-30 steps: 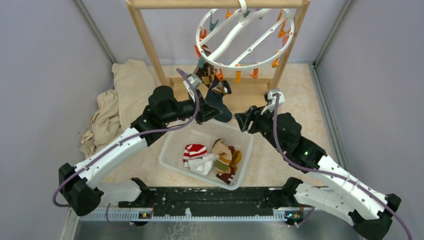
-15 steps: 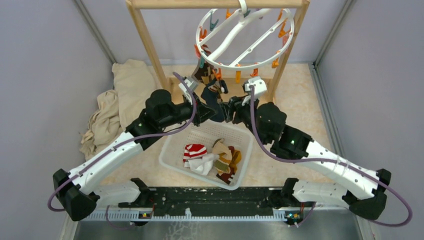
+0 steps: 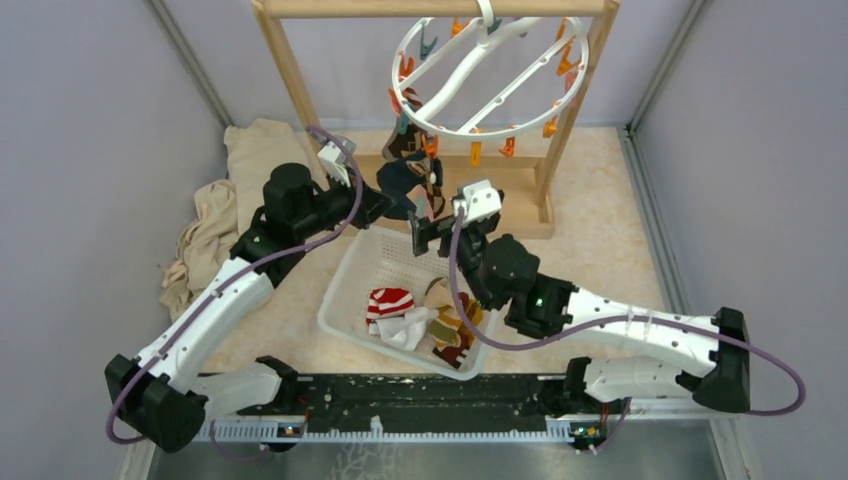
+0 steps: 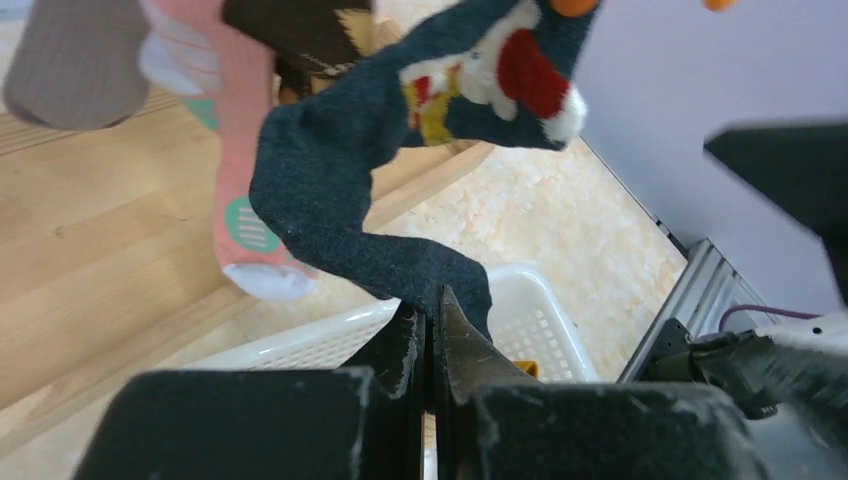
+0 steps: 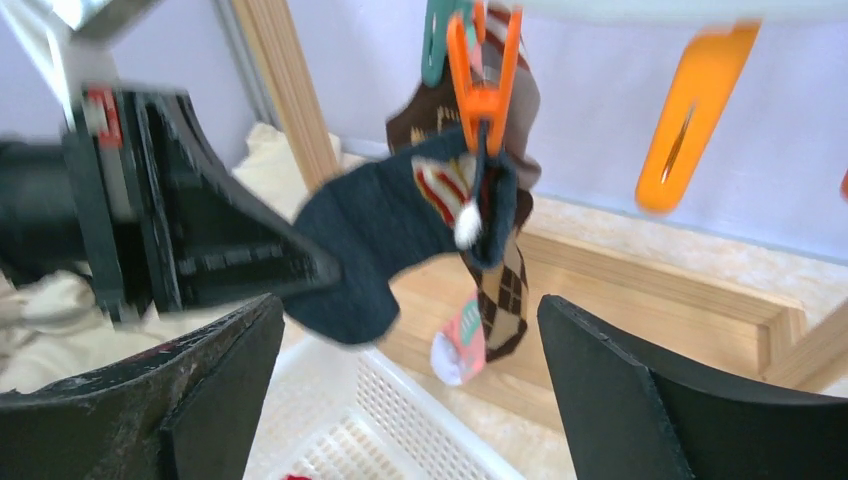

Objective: Remove the socks clipped to the hanger
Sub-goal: Remove the sock from the hanger.

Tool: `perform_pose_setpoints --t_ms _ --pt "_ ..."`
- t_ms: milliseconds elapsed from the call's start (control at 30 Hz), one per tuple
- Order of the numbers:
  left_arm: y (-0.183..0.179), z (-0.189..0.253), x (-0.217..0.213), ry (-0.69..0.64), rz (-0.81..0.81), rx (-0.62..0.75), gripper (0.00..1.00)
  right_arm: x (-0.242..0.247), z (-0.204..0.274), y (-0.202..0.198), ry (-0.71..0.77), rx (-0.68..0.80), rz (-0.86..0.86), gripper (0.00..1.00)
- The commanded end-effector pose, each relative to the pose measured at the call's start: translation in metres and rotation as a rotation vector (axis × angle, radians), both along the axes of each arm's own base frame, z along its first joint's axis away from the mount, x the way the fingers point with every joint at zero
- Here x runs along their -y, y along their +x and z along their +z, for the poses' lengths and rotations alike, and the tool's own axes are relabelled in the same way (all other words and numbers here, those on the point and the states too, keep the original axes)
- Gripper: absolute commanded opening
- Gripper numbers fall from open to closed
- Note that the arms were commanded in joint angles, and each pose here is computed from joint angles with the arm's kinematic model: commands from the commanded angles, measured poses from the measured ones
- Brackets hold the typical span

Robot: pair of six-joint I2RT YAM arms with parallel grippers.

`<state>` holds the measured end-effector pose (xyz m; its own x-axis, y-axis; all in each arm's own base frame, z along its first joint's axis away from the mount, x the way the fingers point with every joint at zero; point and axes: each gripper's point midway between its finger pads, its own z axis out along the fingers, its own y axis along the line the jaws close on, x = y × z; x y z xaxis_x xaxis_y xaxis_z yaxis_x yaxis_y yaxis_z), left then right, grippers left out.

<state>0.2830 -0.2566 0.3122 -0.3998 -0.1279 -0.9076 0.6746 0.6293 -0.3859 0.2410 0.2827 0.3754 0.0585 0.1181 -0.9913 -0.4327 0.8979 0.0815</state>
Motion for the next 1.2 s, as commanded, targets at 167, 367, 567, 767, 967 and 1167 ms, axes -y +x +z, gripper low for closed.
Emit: perform_pose_setpoints --t_ms 167,367,567,767,967,1167 --pt "0.013 0.015 -0.006 -0.062 -0.074 -0.026 0.00 0.014 -0.053 -0.016 0.012 0.186 -0.166 0.98" --pt "0.019 0.009 -0.010 -0.074 -0.089 -0.055 0.00 0.020 -0.057 -0.015 0.143 0.311 -0.231 0.98" --pt "0.025 0.005 -0.018 -0.068 -0.079 -0.065 0.00 -0.015 -0.049 -0.002 0.074 0.378 -0.226 0.98" --pt "0.026 0.003 -0.020 -0.070 -0.085 -0.069 0.00 -0.014 -0.036 0.025 0.067 0.422 -0.288 0.91" --pt "0.028 0.001 -0.019 -0.064 -0.091 -0.074 0.00 0.001 -0.016 0.048 0.105 0.461 -0.342 0.79" --pt "0.031 -0.005 -0.020 -0.046 -0.090 -0.084 0.00 -0.004 0.001 0.058 0.113 0.508 -0.357 0.76"
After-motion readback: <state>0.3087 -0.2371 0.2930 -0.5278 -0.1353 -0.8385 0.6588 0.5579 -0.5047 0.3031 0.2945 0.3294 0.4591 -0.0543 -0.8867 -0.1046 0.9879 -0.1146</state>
